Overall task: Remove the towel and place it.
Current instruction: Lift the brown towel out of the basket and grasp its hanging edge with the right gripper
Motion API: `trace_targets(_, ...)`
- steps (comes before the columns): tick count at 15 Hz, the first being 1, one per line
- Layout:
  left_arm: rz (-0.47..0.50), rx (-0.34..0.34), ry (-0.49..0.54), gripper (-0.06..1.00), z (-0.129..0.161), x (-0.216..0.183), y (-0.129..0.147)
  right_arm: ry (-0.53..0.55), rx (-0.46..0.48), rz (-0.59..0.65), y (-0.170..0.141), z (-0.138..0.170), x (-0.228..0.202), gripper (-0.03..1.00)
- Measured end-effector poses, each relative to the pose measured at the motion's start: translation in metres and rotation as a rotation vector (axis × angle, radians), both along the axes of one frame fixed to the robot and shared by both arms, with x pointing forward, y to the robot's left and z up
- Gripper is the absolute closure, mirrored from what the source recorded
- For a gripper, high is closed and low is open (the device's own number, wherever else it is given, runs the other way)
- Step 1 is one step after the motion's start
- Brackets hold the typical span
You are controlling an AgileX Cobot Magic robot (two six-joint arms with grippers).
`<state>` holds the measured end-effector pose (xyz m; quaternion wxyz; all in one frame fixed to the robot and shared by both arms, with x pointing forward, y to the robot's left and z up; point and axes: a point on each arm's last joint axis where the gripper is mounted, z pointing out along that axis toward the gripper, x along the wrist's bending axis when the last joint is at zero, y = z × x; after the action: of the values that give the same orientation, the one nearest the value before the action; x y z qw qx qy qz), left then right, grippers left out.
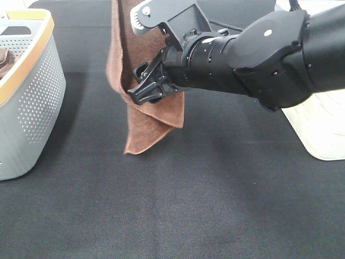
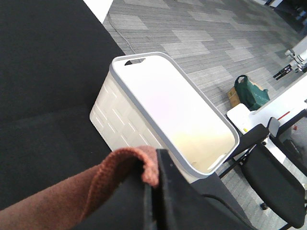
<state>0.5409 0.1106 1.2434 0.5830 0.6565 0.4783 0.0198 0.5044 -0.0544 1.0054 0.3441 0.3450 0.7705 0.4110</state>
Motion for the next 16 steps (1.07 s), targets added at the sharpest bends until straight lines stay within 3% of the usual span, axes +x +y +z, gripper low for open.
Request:
trace_targets(4, -0.012, 0.033, -0.033, 0.94, 0.000, 0.000, 0.000, 0.013, 0.046, -0.113, -0.007, 0.001, 0.003, 0.43)
trace_targets(6, 0.006, 0.098, -0.068, 0.94, -0.003, 0.002, 0.003, 0.040, 0.029, -0.194, -0.014, -0.002, 0.004, 0.49)
trace_targets(8, 0.031, 0.153, -0.100, 0.94, -0.004, 0.005, 0.007, 0.049, -0.036, -0.269, -0.022, -0.005, 0.005, 0.50)
trace_targets(13, 0.081, 0.199, -0.150, 0.94, -0.003, 0.010, 0.011, 0.062, -0.164, -0.390, -0.038, -0.008, 0.005, 0.50)
trace_targets(16, 0.073, 0.233, -0.134, 0.94, -0.006, 0.009, 0.012, 0.028, -0.189, -0.480, -0.048, 0.000, 0.004, 0.47)
